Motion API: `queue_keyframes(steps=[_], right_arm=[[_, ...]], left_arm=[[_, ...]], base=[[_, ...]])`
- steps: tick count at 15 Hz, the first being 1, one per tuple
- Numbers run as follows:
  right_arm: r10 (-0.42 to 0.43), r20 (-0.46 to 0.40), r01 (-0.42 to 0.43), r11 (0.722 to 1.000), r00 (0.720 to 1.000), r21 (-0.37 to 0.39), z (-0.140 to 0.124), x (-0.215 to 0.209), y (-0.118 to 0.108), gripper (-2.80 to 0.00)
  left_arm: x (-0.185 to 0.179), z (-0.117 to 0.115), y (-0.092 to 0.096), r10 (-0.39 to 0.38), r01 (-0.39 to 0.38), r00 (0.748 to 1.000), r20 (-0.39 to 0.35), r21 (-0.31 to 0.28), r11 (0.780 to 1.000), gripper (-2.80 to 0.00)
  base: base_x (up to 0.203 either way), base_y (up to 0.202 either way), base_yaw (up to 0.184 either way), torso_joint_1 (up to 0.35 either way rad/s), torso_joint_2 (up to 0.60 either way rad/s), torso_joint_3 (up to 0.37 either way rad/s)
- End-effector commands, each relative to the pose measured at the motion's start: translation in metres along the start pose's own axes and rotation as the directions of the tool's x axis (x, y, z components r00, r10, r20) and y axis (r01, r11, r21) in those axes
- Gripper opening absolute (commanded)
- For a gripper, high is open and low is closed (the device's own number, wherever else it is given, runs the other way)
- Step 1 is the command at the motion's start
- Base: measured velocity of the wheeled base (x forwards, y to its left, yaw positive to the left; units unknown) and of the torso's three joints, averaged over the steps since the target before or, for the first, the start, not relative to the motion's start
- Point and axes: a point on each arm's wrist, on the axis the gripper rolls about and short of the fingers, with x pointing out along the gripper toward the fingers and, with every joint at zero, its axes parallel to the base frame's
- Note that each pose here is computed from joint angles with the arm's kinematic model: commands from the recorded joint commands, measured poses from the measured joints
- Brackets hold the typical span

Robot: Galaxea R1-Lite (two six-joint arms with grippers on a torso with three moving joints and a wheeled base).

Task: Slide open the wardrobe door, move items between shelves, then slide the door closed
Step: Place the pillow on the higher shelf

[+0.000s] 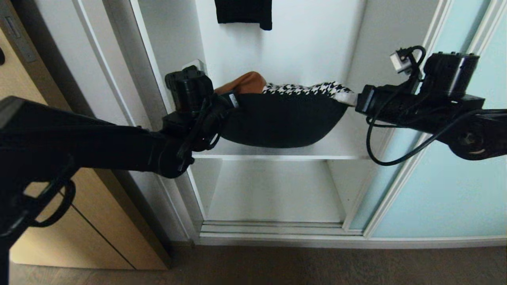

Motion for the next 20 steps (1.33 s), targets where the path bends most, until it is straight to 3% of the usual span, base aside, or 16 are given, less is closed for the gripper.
queue_keyframes(steps=[1, 8, 13, 17, 20], right_arm=[[-0.017, -0.022, 0.018, 1.0, 1.0, 0.014, -0.025, 0.027, -0.029, -2.8], [-0.078, -0.108, 0.084, 0.995, 0.991, 0.054, -0.068, 0.029, -0.063, -2.8], [-0.1, -0.192, 0.115, 0.991, 0.976, 0.066, -0.102, 0.035, -0.079, -2.8], [-0.102, -0.215, 0.122, 0.989, 0.971, 0.083, -0.118, 0.042, -0.088, -2.8], [-0.101, -0.213, 0.121, 0.989, 0.972, 0.081, -0.123, 0.041, -0.088, -2.8]], left_arm=[[0.023, -0.033, 0.011, 0.03, -0.029, 0.999, -0.029, 0.014, 0.999, -2.8], [0.029, -0.086, 0.031, 0.087, -0.077, 0.983, -0.163, 0.064, 0.995, -2.8], [0.021, -0.105, 0.04, 0.16, -0.121, 0.926, -0.343, 0.133, 0.984, -2.8], [0.031, -0.12, 0.049, 0.183, -0.156, 0.918, -0.353, 0.103, 0.982, -2.8], [0.029, -0.117, 0.051, 0.194, -0.166, 0.912, -0.361, 0.107, 0.98, -2.8]], base=[[0.0, 0.0, 0.0, 0.0, 0.0, 0.0], [0.0, 0.0, 0.0, 0.0, 0.0, 0.0], [0.0, 0.0, 0.0, 0.0, 0.0, 0.0], [0.0, 0.0, 0.0, 0.0, 0.0, 0.0], [0.0, 0.0, 0.0, 0.0, 0.0, 0.0]])
